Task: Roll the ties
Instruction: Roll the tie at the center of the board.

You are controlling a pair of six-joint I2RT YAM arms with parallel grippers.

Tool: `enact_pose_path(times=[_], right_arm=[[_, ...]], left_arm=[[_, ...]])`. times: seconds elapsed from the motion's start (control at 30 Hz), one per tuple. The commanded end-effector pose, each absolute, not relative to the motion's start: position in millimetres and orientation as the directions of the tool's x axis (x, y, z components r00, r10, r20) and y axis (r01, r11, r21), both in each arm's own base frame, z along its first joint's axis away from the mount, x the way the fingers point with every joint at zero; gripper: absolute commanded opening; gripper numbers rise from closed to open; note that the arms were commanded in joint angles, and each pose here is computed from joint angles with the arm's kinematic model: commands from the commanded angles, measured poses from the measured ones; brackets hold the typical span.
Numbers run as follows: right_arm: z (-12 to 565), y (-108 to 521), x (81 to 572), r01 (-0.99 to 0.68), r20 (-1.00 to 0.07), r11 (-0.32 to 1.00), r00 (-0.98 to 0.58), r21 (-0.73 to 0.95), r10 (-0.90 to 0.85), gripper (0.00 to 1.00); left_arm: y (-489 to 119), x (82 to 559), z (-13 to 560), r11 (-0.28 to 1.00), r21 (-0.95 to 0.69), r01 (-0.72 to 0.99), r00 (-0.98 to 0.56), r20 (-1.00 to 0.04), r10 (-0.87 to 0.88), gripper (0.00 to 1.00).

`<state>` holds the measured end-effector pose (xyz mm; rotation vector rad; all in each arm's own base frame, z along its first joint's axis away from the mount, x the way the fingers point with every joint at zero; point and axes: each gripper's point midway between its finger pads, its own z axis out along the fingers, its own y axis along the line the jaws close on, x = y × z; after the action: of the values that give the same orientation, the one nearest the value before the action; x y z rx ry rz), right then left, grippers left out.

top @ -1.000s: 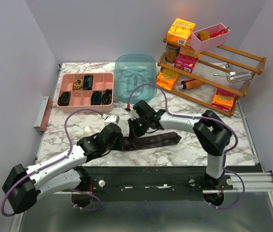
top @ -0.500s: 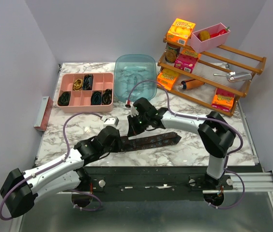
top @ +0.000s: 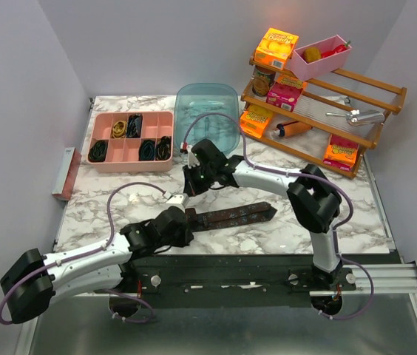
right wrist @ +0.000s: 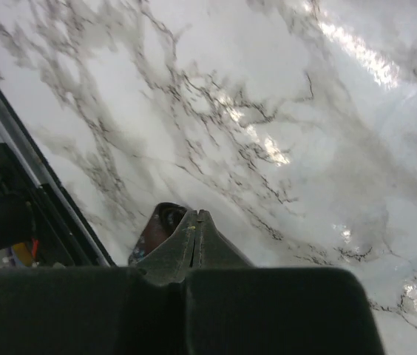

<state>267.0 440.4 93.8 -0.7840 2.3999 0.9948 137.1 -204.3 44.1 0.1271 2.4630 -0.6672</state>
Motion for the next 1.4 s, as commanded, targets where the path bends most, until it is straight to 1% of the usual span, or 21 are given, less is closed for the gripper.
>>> enact_pose_path(times=[0.0,0.2,0.33,0.73,0.97,1.27,1.37], right_arm=[[61,432,259,-0.625,-0.501,0.63,-0.769,0.461,-0.396,0.0],[46,426,254,-0.622,-0.466,0.644,-0.775,0.446,-0.426,0.0],[38,421,249,-0.617,-0.444,0.651,-0.782,0.443,-0.438,0.0],[33,408,230,-0.621,-0.406,0.645,-0.782,0.445,-0.473,0.0],[40,405,225,-0.624,-0.407,0.634,-0.78,0.457,-0.475,0.01],[59,410,228,-0.641,-0.444,0.617,-0.765,0.457,-0.467,0.0],[58,409,228,-0.642,-0.44,0.62,-0.764,0.452,-0.471,0.0]], left_arm=[[-206,132,29,0.881,-0.423,0.21,-0.837,-0.544,-0.062,0.0],[-194,137,18,0.923,-0.351,0.158,-0.827,-0.557,-0.07,0.0],[-184,138,11,0.951,-0.287,0.113,-0.834,-0.547,-0.067,0.0],[-169,138,2,0.98,-0.197,0.032,-0.842,-0.533,-0.079,0.0],[-168,139,2,0.982,-0.186,0.021,-0.841,-0.535,-0.083,0.0],[-169,140,0,0.985,-0.172,0.026,-0.842,-0.535,-0.072,0.0],[-169,140,0,0.986,-0.164,0.024,-0.843,-0.533,-0.068,0.0]])
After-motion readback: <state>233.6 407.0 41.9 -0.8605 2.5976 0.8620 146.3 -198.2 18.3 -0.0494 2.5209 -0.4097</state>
